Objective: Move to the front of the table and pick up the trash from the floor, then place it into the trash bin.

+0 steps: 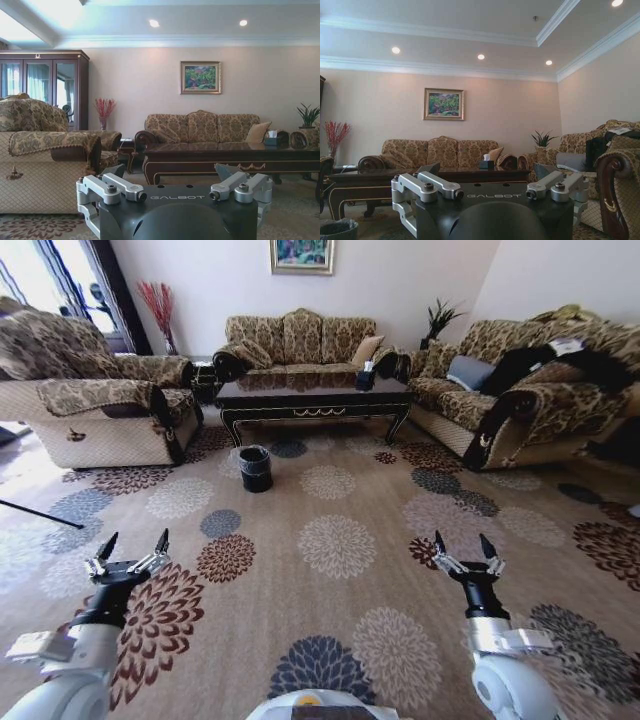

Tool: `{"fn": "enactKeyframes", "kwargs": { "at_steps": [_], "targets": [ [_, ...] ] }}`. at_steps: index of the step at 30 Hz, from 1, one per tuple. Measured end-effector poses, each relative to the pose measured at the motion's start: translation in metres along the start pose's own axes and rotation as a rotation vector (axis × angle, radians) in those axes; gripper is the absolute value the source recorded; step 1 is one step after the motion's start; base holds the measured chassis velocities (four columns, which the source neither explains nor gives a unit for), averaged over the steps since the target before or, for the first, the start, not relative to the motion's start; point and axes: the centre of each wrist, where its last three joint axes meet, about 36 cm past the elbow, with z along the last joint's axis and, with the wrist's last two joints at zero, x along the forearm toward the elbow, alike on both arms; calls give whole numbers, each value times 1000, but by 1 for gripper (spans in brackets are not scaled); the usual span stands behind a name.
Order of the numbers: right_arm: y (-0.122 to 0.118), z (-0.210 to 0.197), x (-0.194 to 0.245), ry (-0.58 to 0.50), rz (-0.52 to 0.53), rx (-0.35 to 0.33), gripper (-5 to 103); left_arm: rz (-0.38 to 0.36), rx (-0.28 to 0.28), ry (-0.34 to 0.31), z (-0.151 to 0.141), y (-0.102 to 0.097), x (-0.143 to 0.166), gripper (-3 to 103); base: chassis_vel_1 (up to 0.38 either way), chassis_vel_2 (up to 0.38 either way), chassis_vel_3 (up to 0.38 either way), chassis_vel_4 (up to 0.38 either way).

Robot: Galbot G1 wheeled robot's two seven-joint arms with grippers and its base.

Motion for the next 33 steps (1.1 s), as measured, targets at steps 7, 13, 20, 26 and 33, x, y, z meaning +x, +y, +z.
{"fn": "enactKeyframes", "kwargs": {
  "at_steps": [7,13,20,26,33],
  "targets": [
    [0,0,0,0,0,0,100,0,0,0,0,0,0,100,0,0,0,0],
    [0,0,0,0,0,0,100,0,0,0,0,0,0,100,0,0,0,0],
    [0,0,0,0,0,0,100,0,0,0,0,0,0,100,0,0,0,0],
    [0,0,0,0,0,0,100,0,0,0,0,0,0,100,0,0,0,0],
    [0,0,0,0,0,0,100,0,0,0,0,0,0,100,0,0,0,0]
  ]
}}
